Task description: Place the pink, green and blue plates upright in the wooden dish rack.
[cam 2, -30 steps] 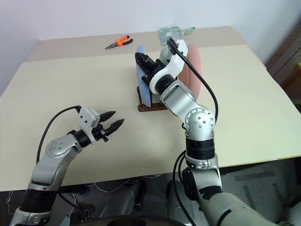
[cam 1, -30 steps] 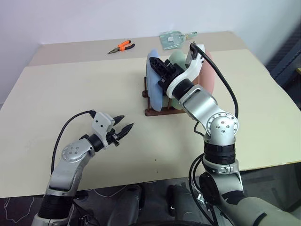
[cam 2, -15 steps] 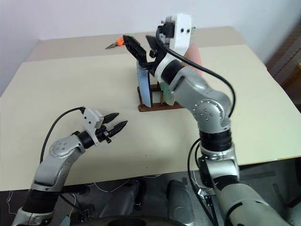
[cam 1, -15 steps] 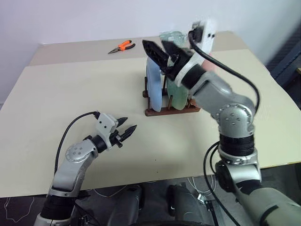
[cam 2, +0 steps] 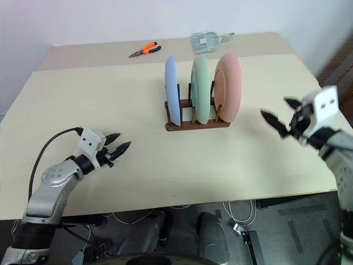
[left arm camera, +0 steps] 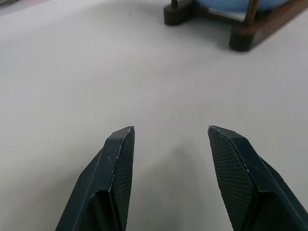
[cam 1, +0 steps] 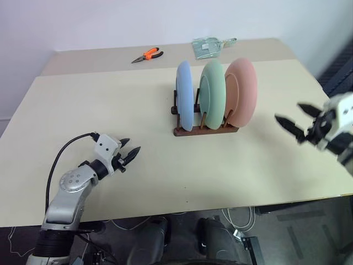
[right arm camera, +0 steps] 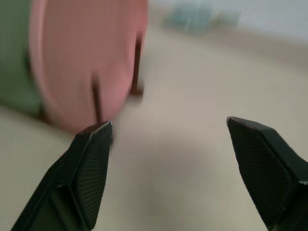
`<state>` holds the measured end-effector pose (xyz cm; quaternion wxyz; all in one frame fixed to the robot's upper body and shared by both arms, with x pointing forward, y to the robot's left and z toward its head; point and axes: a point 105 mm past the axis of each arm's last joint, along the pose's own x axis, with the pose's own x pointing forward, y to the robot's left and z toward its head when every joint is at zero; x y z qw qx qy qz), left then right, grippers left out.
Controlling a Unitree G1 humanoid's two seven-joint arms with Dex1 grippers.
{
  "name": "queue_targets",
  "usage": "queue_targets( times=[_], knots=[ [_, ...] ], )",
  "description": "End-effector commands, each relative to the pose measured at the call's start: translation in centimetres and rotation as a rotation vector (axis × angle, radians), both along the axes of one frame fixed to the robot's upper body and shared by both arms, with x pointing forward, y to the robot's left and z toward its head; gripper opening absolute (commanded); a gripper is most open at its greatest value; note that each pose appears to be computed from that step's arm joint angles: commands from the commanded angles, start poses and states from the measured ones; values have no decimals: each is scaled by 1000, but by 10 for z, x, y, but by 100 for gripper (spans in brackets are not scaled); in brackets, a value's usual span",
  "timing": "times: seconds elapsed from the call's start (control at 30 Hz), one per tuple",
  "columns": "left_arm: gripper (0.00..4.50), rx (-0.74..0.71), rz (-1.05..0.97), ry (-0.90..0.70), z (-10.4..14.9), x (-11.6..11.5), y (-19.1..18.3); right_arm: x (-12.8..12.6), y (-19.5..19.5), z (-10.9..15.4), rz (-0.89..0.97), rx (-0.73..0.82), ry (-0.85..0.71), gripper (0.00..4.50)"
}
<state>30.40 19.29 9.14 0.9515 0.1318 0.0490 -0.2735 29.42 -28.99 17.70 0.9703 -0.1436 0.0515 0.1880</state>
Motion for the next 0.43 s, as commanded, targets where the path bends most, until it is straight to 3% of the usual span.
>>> queue_targets(
  times=[0.03,0.2,0.43],
  knots=[
    [247,21,9,-40,8,-1,8,-1,13,-7,64,-77,-33,387],
    [247,16,21,-30,6,-6,10,9,17,-19,71,-24,-45,387],
    [247,-2,29,-12,2,-15,8,18,33,-29,138,-63,-29,387]
  ],
)
